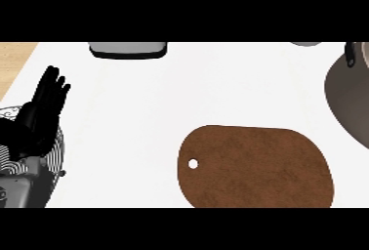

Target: Pick the sweet potato from the cutting board and place it in the pot

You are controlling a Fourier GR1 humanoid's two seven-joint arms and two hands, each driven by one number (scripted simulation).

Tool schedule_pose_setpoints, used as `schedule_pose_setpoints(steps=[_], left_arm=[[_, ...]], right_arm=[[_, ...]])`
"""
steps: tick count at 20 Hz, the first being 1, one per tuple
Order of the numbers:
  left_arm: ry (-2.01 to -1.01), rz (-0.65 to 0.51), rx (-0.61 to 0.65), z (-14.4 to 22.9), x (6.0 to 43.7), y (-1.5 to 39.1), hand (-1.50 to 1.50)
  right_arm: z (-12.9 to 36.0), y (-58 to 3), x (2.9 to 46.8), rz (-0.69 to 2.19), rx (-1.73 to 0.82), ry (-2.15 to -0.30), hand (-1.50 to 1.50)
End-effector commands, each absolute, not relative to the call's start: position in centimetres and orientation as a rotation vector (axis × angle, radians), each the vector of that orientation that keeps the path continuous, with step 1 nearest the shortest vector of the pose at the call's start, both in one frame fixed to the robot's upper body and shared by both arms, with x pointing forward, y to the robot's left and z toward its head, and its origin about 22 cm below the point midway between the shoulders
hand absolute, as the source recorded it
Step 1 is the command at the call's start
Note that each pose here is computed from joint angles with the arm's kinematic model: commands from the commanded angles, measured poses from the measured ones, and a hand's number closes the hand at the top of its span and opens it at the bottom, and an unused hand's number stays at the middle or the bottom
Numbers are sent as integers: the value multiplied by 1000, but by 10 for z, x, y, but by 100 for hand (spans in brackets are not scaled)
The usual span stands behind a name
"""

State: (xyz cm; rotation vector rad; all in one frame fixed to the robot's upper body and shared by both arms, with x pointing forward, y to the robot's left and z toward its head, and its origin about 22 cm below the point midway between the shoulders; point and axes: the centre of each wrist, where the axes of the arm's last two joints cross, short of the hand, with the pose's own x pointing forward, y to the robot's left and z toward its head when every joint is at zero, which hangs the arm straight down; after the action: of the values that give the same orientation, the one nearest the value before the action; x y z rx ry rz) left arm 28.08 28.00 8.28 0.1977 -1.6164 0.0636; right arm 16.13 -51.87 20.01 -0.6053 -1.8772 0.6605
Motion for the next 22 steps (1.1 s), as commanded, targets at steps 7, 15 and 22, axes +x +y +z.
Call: schedule_pose_setpoints(steps=[7,15,22], left_arm=[[-1617,42,200,88,283,276,0],[-1627,30,150,83,291,261,0],[-1627,31,142,82,292,271,0]], right_arm=[[161,-538,233,499,-517,-1884,150],[138,-530,267,728,-1129,-1753,150],[89,-539,279,760,-1004,-1676,150]])
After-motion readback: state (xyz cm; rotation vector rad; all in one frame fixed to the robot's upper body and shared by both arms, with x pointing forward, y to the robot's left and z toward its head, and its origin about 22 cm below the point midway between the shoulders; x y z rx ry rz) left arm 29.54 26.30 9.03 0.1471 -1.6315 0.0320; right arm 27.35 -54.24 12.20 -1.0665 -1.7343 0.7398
